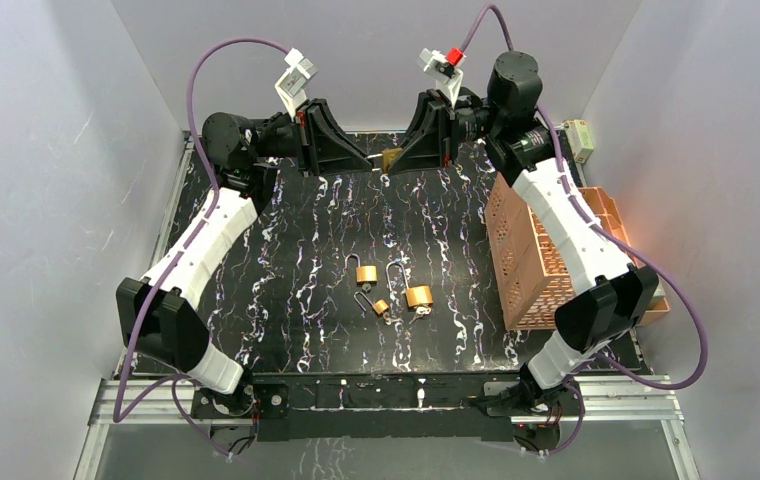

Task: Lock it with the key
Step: Lock the lock.

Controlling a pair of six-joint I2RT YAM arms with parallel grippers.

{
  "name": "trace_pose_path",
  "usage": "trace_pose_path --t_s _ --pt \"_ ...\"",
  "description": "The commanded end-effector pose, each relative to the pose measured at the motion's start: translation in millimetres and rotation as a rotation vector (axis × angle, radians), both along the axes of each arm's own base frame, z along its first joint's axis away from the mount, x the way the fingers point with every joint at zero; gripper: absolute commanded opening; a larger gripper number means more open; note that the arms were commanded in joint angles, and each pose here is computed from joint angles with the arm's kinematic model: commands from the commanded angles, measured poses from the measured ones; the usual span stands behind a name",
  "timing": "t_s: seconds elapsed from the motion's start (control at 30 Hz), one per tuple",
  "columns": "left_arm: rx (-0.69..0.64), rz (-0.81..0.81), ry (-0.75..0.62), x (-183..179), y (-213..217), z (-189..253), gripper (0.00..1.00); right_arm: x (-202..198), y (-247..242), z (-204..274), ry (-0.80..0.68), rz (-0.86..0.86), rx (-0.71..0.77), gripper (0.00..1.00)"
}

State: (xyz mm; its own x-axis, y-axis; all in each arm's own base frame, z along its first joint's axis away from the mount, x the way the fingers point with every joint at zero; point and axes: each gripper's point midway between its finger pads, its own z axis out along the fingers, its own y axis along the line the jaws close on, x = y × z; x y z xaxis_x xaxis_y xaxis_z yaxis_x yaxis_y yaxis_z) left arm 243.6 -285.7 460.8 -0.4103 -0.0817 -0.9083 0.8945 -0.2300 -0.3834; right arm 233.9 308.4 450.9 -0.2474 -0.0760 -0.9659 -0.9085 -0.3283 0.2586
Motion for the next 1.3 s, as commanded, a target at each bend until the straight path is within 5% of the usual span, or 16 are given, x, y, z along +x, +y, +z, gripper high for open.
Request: trace_pose_path --t_s 0.0,0.53,1.03,1.27 --pt "-0.007 -0.067 -0.012 -14 -18 1 0.0 4 28 15 -0.089 -0.054 0.076 0.0" --pt "-0.049 -0.077 0.029 -9 -28 7 0.0 -5 54 24 -0.162 -0.049 0.136 0.0" --pt "0.004 0.009 -0.018 4 19 10 0.0 0 -6 39 -0.153 -0.056 0.087 0.0" --pt "0.073 -0.056 -0.061 -20 29 16 0.0 19 -11 24 -0.16 -0.102 0.031 0.0"
